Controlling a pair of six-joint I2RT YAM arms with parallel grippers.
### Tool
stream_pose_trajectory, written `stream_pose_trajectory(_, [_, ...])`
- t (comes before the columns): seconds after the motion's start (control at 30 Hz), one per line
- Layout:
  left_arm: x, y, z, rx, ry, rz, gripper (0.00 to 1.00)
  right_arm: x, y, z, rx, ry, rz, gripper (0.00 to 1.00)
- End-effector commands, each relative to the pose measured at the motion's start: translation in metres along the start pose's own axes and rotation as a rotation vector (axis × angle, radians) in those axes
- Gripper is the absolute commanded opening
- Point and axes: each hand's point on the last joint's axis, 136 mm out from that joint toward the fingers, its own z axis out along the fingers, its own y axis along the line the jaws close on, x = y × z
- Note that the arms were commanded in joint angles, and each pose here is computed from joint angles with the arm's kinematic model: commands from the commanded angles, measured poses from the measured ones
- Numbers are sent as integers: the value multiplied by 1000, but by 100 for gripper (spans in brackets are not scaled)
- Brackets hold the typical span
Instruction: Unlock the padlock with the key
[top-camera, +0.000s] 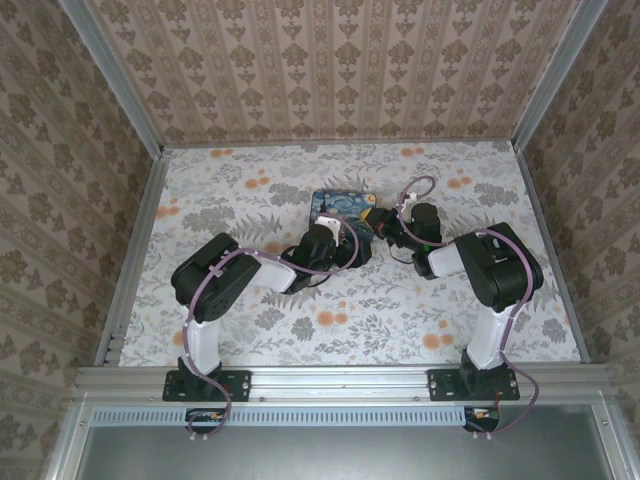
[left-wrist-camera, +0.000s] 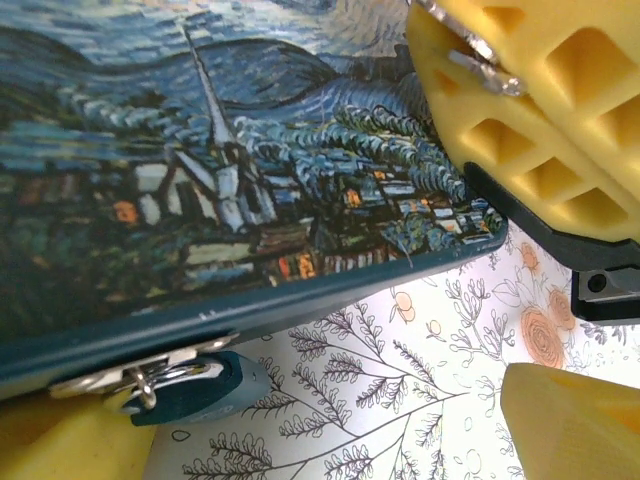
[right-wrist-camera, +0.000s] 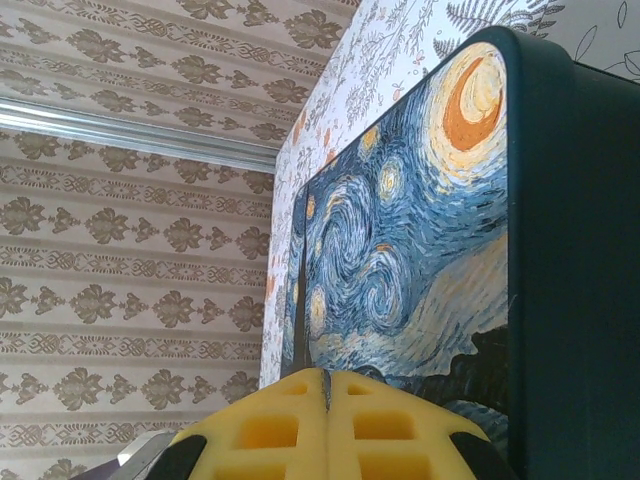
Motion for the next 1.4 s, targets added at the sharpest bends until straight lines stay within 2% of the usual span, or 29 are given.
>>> stream_pose_trajectory(0.0, [6, -5, -1, 55, 16, -41, 88, 12, -25, 3, 72, 27, 50, 0])
stream_pose_trajectory(0.3, [-11, -14, -22, 129, -56, -119, 86, 11, -25, 5, 69, 25, 54, 0])
stream_pose_trajectory(0.57, [2, 0, -14, 108, -35, -152, 86, 12, -27, 6, 65, 24, 65, 0])
stream_pose_trajectory(0.77, [12, 23, -4, 48, -33, -200, 84, 14, -31, 6, 72, 26, 71, 0])
stream_pose_trajectory(0.87, [17, 35, -1, 24, -44, -231, 78, 14, -32, 6, 73, 24, 72, 0])
stream_pose_trajectory(0.93, [19, 41, 0, 14, -50, -248, 70, 14, -32, 6, 72, 25, 72, 0])
stream_pose_trajectory(1.37, [21, 51, -1, -24, -56, -273, 37, 14, -32, 7, 69, 23, 74, 0])
